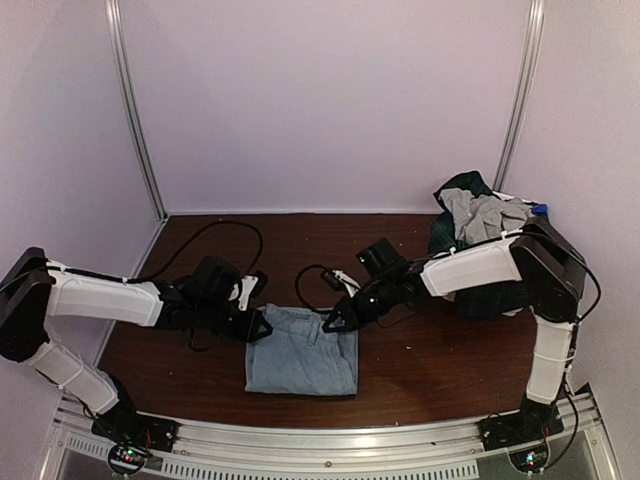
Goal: Fold and stack the mixed laundry pile
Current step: Adjust the square-folded skirt at the center of the board.
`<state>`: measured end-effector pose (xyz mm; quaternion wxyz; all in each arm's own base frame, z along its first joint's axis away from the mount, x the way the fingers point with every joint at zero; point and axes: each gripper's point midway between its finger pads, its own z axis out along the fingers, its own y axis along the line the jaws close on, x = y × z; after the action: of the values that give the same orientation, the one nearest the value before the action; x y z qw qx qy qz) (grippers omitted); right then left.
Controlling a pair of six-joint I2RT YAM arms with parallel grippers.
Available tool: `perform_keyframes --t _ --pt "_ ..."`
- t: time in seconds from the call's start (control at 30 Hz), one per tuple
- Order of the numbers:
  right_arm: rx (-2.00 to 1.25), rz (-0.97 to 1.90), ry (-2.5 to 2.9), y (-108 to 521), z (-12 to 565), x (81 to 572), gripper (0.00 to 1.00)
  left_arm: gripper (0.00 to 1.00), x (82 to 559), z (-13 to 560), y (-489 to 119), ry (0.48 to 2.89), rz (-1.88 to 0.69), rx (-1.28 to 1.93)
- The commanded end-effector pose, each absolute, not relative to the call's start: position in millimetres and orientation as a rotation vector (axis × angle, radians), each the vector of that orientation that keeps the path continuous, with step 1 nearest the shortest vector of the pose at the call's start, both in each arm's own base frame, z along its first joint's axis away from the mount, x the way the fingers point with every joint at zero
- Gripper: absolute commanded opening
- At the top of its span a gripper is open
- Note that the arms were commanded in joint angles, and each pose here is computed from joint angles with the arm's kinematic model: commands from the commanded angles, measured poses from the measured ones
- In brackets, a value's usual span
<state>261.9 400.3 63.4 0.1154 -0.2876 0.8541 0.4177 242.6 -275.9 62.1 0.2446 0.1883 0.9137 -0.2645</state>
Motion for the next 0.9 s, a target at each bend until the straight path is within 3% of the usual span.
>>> perform_keyframes --t 0.0,0.13,0.37,0.67,0.87 --pt "-0.847 1.155 2.464 397 90 271 0.00 0.04 260 88 -280 2.414 -0.690 0.525" --pt "-0.874 1.095 2.473 397 93 277 0.00 0.04 265 85 -281 2.427 -0.658 0.533" --pt "-0.878 1.038 2.455 402 92 300 0.00 0.12 275 77 -270 2.441 -0.615 0.482" --pt "-0.819 0.991 2.508 400 47 327 0.00 0.00 295 52 -269 2.440 -0.642 0.462" --pt "-0.826 1.007 2.456 400 71 326 0.00 0.00 288 56 -281 2.405 -0.746 0.519"
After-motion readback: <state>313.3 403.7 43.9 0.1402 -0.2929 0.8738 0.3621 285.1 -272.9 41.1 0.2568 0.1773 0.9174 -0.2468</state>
